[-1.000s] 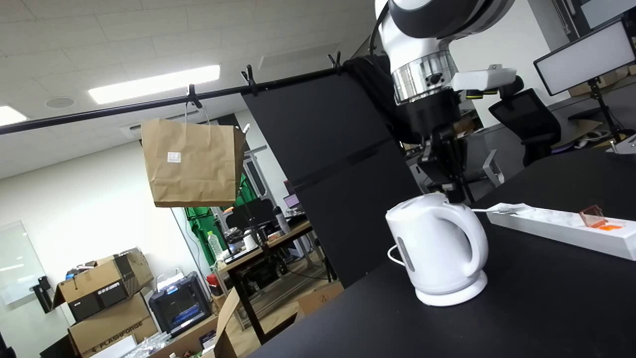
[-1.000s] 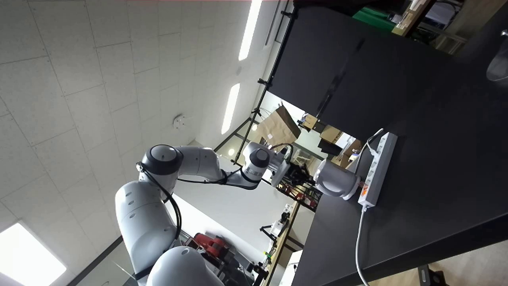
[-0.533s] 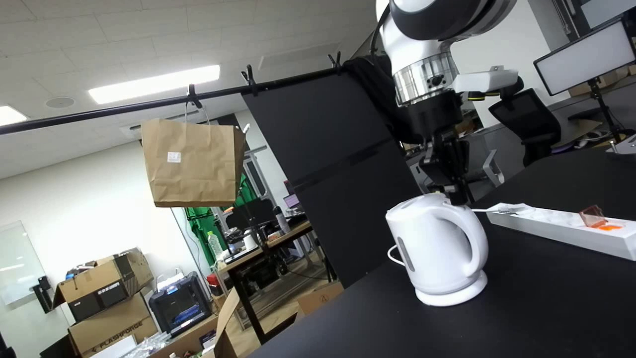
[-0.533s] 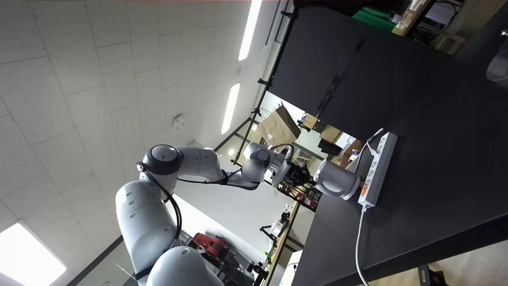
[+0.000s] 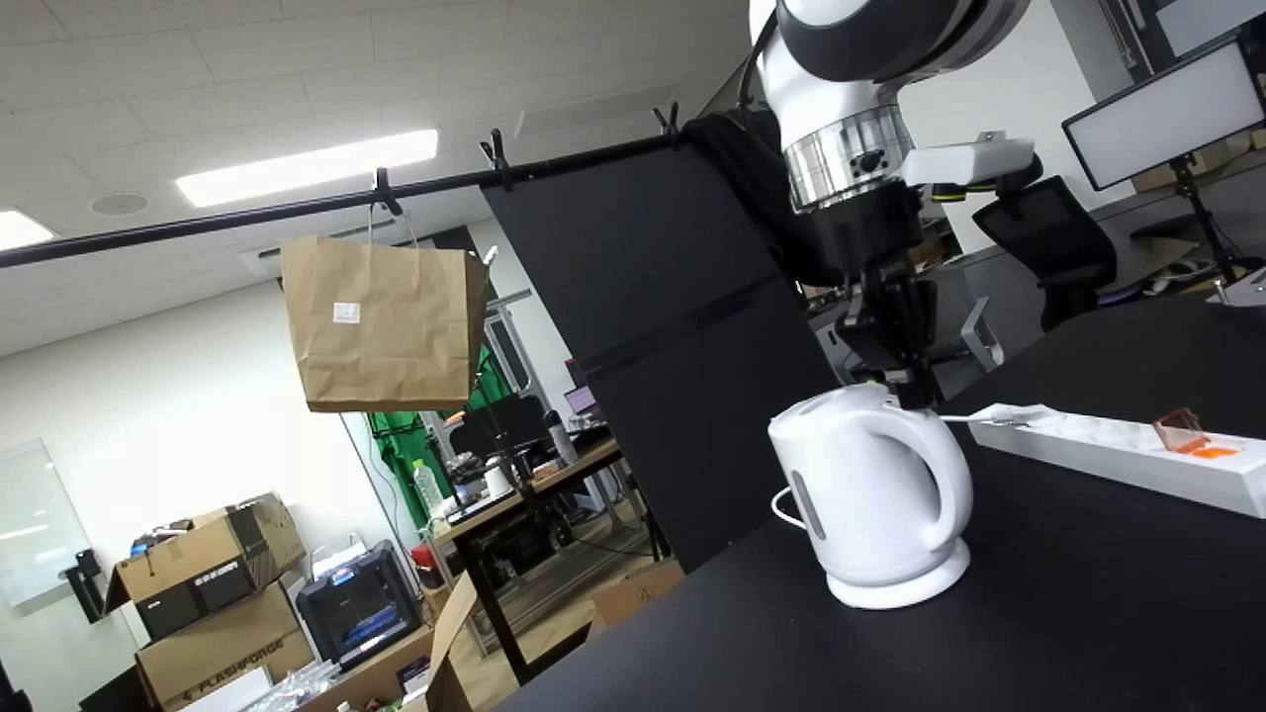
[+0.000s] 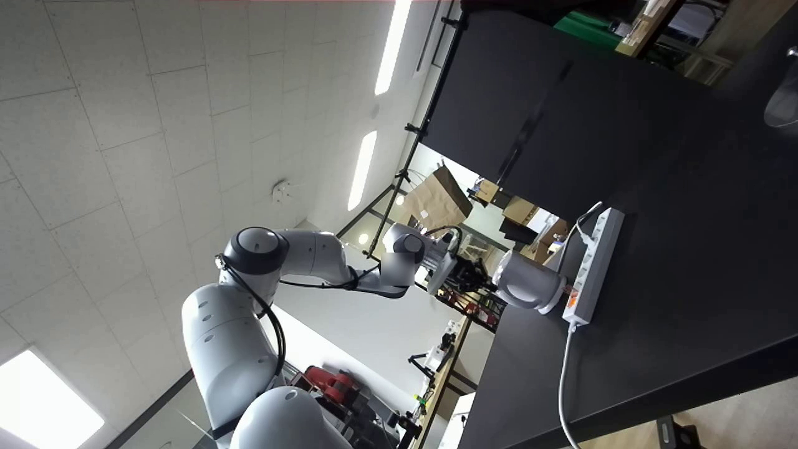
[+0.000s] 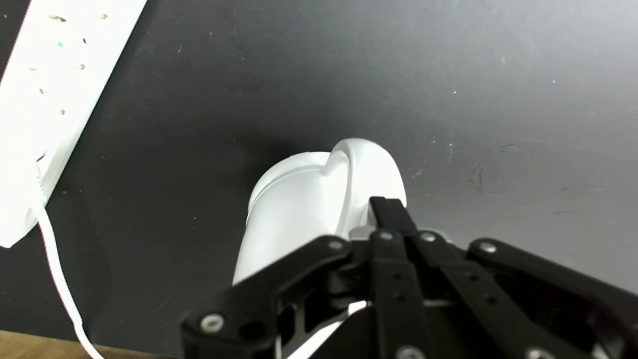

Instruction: Turn off the switch on the electric kettle

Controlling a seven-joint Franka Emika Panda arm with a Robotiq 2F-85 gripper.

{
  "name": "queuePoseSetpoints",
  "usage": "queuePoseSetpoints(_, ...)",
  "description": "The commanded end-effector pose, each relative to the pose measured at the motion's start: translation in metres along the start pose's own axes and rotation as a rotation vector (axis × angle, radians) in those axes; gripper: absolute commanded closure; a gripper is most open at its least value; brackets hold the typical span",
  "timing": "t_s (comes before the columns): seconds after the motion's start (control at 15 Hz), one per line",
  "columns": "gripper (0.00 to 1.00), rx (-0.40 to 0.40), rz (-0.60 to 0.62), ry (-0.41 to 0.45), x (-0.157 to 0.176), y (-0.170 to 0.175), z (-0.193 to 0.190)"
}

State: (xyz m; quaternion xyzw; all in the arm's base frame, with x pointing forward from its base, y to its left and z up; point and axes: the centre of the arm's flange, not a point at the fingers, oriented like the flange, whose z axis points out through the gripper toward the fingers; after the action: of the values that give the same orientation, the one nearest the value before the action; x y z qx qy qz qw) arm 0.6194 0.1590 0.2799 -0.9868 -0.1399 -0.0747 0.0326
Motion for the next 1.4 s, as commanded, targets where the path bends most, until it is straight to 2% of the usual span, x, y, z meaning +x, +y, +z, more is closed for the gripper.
queuePoseSetpoints(0.0,1.0,-0.012,0.036,-0.018,-0.006,0.002,0.006)
queuePoseSetpoints(0.87,1.0,-0.017,0.077,0.171,-0.03,0.005,0.017)
queuePoseSetpoints(1.33,1.0,0.0,0.092,0.35,-0.047,0.003,0.023)
